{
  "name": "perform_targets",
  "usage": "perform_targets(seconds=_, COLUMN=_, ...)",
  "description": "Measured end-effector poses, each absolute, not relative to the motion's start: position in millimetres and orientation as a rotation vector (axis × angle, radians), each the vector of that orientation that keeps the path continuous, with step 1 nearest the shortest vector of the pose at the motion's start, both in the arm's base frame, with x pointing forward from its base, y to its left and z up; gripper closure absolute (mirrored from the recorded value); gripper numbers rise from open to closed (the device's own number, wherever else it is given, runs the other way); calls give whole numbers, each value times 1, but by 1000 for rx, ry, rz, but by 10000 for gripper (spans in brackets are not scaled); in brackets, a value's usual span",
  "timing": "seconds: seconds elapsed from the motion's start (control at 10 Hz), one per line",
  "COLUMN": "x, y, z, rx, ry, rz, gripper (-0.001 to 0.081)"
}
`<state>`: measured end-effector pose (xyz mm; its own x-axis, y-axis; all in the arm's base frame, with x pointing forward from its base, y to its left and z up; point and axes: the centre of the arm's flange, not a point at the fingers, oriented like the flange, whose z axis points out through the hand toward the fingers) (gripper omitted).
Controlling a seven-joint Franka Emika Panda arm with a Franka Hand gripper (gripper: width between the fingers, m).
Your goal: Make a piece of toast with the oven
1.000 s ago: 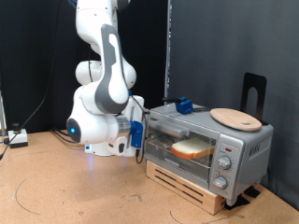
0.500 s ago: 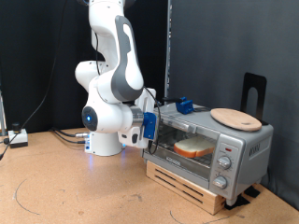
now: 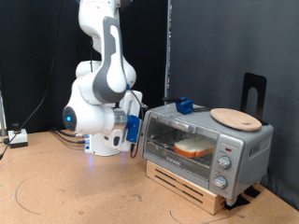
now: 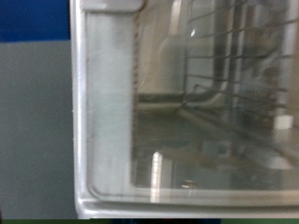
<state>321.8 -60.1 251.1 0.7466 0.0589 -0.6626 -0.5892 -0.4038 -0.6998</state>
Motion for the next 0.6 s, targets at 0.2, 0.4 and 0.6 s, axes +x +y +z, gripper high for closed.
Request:
perform_targets(seconds=0.2, x=332, y=-89, z=250, rx=-1891, ry=475, rz=663, gripper=-1)
perform_targets(seconds=0.4, x=342, y=-115, z=253, rx=-1908, ry=542, rz=653, gripper=-1)
perform_targets(seconds=0.6, x=346, y=-122, z=249, rx=-1901, ry=558, rz=663, gripper=-1)
